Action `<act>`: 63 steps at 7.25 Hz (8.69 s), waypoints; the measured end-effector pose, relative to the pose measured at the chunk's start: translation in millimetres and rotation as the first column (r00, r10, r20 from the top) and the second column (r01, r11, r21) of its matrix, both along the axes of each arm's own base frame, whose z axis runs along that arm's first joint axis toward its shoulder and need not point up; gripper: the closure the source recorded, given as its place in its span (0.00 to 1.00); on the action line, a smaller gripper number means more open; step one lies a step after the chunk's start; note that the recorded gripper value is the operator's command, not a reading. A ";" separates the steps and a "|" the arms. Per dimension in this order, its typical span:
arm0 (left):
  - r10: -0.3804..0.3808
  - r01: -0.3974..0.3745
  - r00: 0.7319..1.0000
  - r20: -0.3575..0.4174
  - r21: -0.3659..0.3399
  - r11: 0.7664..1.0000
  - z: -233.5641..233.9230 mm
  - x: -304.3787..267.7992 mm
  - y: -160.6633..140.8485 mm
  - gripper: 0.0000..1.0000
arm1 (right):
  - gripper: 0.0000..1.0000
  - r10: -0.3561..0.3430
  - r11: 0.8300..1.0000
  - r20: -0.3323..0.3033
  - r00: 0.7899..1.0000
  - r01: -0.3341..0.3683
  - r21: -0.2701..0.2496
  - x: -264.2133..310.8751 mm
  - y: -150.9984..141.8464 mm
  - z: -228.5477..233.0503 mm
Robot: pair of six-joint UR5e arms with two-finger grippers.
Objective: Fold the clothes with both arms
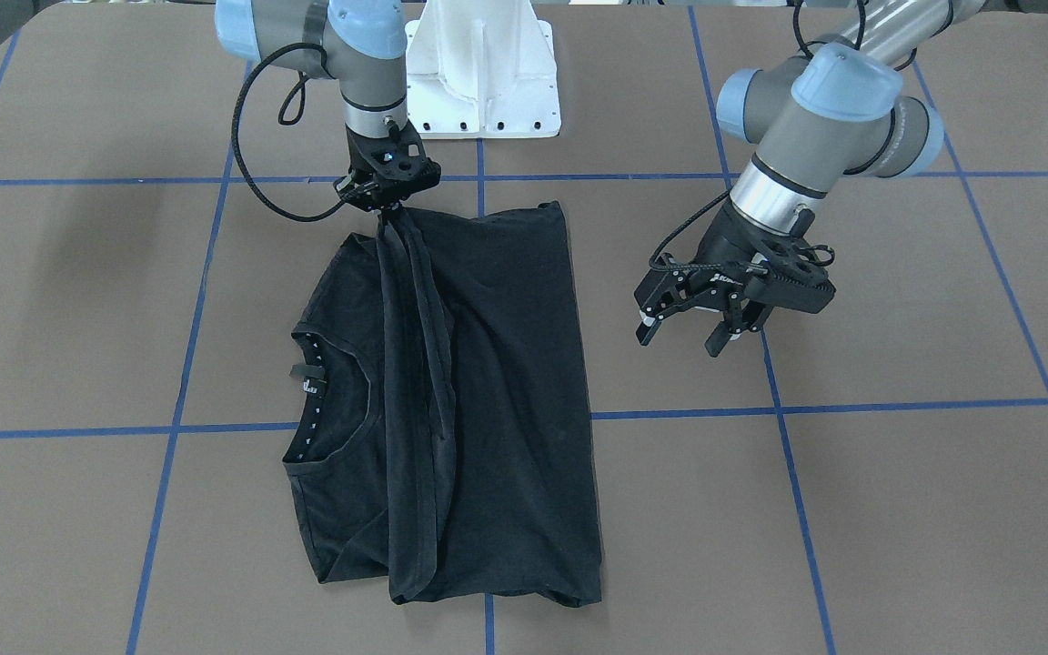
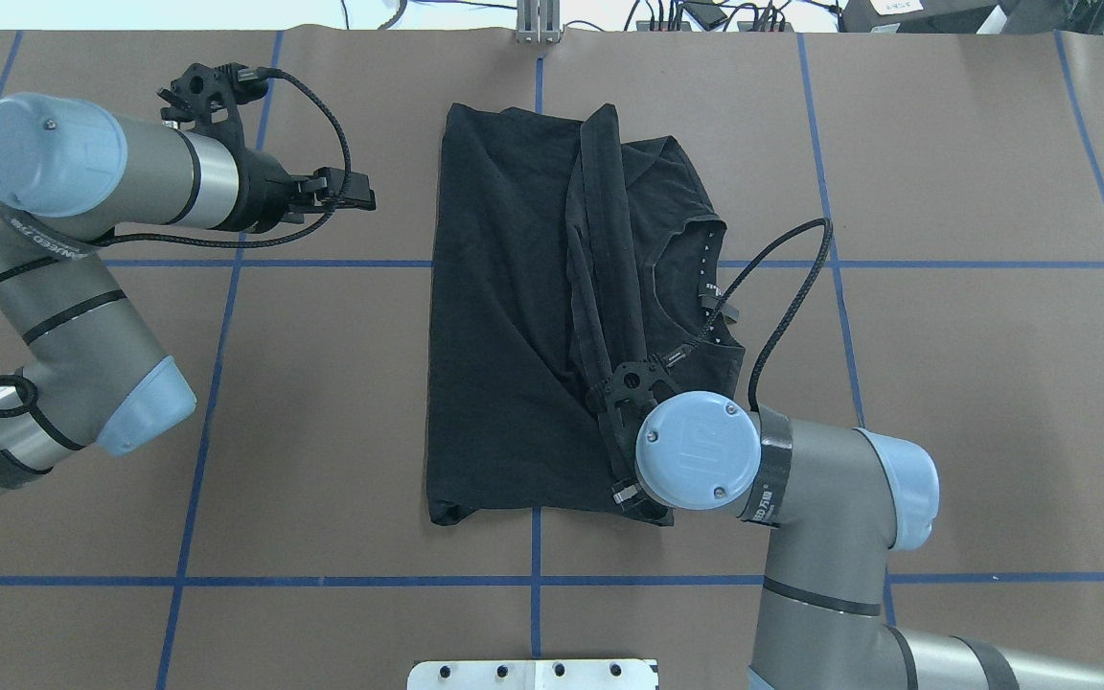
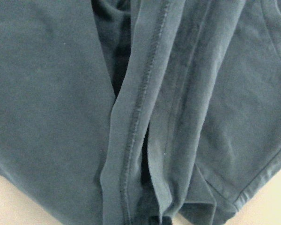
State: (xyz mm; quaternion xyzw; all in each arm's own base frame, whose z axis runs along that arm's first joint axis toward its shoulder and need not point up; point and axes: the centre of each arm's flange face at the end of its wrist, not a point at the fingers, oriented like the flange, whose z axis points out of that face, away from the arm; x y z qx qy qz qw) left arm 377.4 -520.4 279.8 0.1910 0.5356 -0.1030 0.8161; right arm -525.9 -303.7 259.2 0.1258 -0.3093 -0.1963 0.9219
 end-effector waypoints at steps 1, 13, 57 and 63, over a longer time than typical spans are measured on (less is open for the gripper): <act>-0.001 0.001 1.000 -0.001 -0.001 1.000 -0.4 0.0 0.6 0.01 | 1.00 -0.011 1.000 -0.027 1.000 0.011 -0.004 19.5 0.4 0.0; -0.013 0.013 1.000 -0.009 -0.016 1.000 1.2 -0.3 3.5 0.01 | 0.58 0.152 0.973 -0.063 0.986 -0.161 -0.166 -28.3 27.1 -15.1; -0.078 0.030 0.968 -0.239 -0.201 0.979 -13.7 49.5 67.6 0.03 | 1.00 0.867 0.252 -0.097 0.490 -0.598 -0.761 63.2 65.6 83.5; 0.017 -0.141 0.961 -0.278 -0.434 0.890 -6.4 169.7 292.6 0.24 | 1.00 0.865 0.256 -0.091 0.494 -0.590 -0.766 65.3 67.2 78.9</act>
